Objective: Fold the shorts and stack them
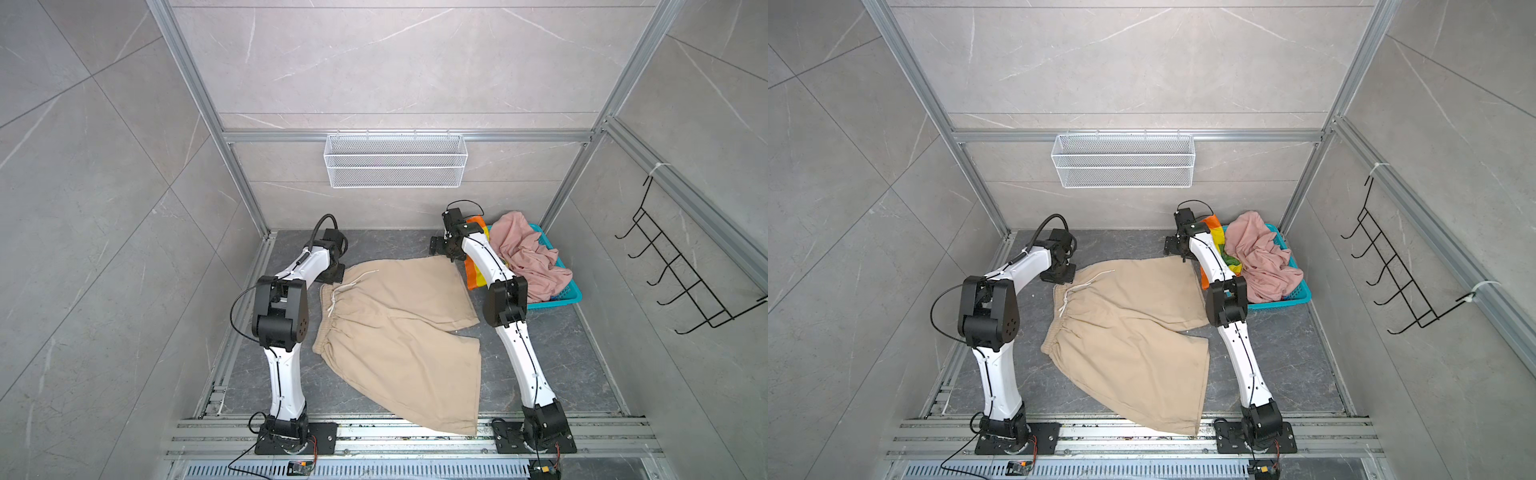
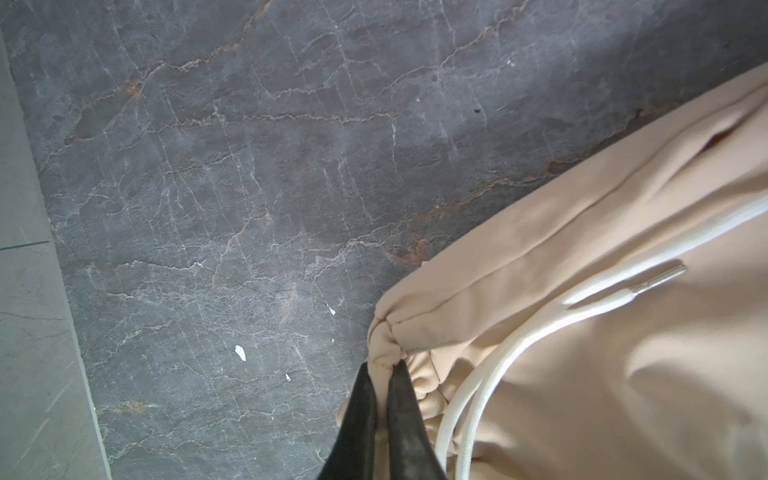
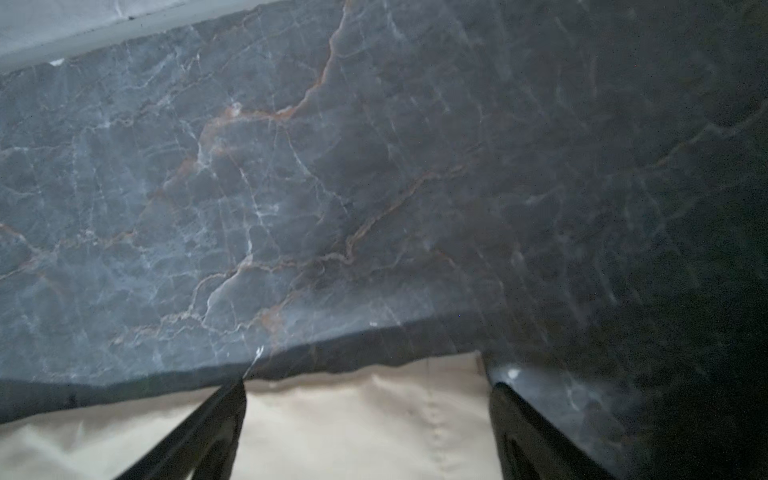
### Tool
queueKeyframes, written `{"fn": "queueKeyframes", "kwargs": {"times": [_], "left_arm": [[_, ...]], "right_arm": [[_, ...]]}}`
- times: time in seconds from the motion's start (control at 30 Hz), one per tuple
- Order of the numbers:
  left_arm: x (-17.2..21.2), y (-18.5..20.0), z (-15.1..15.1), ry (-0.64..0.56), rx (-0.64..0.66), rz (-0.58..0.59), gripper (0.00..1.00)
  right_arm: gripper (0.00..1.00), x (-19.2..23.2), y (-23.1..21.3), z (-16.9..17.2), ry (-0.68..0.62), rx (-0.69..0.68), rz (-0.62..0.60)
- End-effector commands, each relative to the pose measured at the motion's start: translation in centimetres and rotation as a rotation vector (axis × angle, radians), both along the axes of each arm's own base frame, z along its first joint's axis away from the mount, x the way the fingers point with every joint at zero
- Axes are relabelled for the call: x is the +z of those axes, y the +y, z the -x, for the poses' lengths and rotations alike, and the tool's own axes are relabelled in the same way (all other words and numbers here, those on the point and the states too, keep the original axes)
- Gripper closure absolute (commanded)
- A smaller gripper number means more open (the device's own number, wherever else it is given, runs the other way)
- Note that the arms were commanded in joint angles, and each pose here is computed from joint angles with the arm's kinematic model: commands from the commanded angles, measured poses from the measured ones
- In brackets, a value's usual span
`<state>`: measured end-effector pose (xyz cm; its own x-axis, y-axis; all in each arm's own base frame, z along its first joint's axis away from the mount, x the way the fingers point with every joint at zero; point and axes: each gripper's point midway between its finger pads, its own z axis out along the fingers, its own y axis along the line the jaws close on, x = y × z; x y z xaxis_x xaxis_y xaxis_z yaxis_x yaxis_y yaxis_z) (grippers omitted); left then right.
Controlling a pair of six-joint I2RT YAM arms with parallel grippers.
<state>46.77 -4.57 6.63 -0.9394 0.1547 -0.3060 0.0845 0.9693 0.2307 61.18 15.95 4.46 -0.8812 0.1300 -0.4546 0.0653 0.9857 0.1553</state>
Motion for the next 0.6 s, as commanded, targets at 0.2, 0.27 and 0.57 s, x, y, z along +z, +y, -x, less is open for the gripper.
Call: {"fn": "queueKeyframes", "kwargs": {"times": [0.2, 0.27, 0.57], "left_arm": [[1.8, 0.0, -0.7, -0.057, 0.003, 0.033, 1.00], [1.8, 0.3, -0.7, -0.058, 0.016, 0.038, 1.00], [2.2, 0.6, -0.9, -0.071, 0.061, 0.104, 1.00]], "right_arm": [[0.17, -2.5, -2.2, 1.1, 0.075, -0.006, 0.042], [0.19, -3.0, -2.4, 1.1, 0.083, -0.004, 0.032], [0.65, -4.1, -1.2, 0.5, 0.084, 0.006, -0.039]]}}
